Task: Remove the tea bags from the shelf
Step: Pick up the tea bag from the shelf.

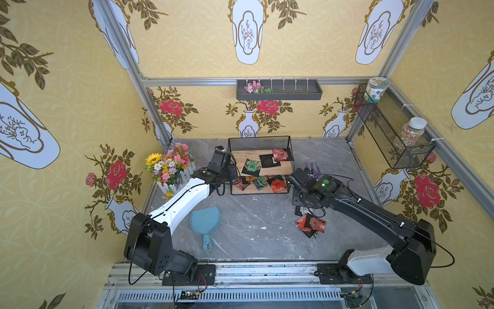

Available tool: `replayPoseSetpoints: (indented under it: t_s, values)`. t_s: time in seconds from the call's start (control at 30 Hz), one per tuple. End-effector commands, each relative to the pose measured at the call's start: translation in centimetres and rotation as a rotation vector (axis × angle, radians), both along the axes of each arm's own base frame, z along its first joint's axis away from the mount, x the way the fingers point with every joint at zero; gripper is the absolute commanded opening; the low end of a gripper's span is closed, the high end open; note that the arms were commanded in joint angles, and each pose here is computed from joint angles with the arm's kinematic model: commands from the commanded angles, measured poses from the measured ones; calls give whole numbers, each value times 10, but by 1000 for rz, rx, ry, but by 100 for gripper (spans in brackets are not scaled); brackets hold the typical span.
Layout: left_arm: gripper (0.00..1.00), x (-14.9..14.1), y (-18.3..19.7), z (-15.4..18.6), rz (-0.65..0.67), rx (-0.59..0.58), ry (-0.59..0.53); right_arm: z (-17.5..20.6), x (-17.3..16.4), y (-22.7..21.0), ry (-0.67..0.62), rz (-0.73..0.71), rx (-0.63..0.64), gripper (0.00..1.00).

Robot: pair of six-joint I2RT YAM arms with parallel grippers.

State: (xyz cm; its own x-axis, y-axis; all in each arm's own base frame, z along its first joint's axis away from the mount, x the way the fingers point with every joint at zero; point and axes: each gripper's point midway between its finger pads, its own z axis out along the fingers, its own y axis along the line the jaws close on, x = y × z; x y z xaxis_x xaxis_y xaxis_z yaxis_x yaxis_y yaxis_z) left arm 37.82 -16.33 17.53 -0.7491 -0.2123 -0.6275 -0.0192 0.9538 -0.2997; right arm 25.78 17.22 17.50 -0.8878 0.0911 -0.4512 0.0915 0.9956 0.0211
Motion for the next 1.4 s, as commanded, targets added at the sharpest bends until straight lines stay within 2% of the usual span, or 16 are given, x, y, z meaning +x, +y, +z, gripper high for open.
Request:
replayPoseSetpoints:
  t_s: [0.0,0.17,0.37,0.57,0.93,1.37]
  values:
    - [29,-5,-4,-7,-18,-10,34,21,19,30,-60,144,-93,58]
    - [28,-4,-4,-7,-17,-6,32,39,64,95,-87,259,-87,67]
    - [29,-6,-2,-9,-14,-4,37,40,108,130,-84,259,-65,71]
    - [28,-7,-2,-9,-13,-3,36,40,134,154,-119,270,-28,73]
    - [29,-7,-2,-9,-14,-4,36,23,159,168,-136,296,-41,74]
    - [28,-7,-2,-7,-15,-4,31,-6,154,178,-61,326,-20,67]
